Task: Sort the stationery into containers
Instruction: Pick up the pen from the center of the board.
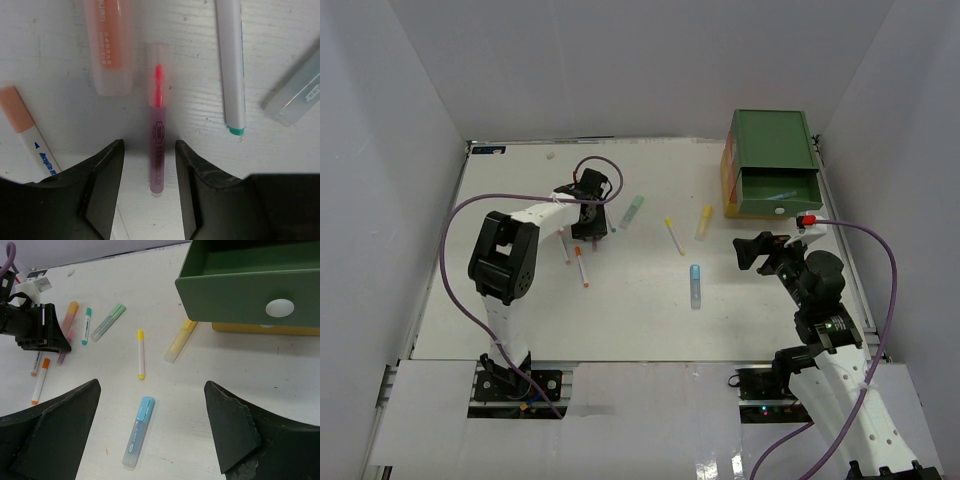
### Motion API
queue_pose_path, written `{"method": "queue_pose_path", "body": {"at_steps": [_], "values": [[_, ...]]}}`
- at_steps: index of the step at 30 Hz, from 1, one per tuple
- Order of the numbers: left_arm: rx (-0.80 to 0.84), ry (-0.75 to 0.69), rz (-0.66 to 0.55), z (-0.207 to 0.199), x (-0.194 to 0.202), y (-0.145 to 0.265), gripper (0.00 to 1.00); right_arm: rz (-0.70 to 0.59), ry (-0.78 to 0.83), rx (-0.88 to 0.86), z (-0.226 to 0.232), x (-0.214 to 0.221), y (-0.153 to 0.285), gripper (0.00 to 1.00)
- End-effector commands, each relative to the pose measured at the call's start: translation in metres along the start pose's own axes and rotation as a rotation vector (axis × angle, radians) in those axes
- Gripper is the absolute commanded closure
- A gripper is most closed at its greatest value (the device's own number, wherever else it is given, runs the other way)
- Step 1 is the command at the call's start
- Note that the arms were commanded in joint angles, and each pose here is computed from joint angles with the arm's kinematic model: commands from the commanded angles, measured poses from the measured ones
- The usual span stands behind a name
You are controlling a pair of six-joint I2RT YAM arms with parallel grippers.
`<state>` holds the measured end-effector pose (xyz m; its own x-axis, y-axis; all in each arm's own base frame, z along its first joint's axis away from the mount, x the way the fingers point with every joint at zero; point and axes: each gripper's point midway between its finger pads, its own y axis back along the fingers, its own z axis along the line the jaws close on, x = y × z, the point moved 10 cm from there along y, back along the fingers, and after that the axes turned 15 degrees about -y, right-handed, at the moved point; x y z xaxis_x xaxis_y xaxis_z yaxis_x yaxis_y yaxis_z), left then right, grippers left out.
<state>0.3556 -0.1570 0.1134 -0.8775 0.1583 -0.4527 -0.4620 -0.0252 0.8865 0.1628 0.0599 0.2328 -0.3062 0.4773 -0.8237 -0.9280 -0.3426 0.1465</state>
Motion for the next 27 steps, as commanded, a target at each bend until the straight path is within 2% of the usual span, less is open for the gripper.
{"method": "queue_pose_path", "body": {"at_steps": [1,6,12,19,23,27], "values": [[-0.019,-0.002,-0.055,-0.002,-0.017,0.006,0.45,-0.022,0.021,-0.017,0.002,-0.002,-0.002,0.09],[-0.010,-0.005,-0.057,-0.005,-0.020,0.004,0.60,-0.017,0.025,-0.015,0.000,0.000,-0.002,0.09],[0.013,-0.031,-0.048,-0.010,-0.012,0.003,0.74,-0.001,0.026,-0.016,-0.001,0.003,-0.003,0.09],[0.015,-0.060,-0.055,-0.008,0.001,0.005,0.96,0.037,0.025,-0.034,0.001,0.004,-0.004,0.09],[0.051,-0.076,-0.106,-0.007,-0.003,0.021,0.98,0.073,0.032,-0.079,0.005,0.004,-0.005,0.08],[0.117,-0.134,-0.206,-0.006,-0.013,0.050,0.98,0.175,0.022,-0.167,0.016,0.002,-0.009,0.06]]}}
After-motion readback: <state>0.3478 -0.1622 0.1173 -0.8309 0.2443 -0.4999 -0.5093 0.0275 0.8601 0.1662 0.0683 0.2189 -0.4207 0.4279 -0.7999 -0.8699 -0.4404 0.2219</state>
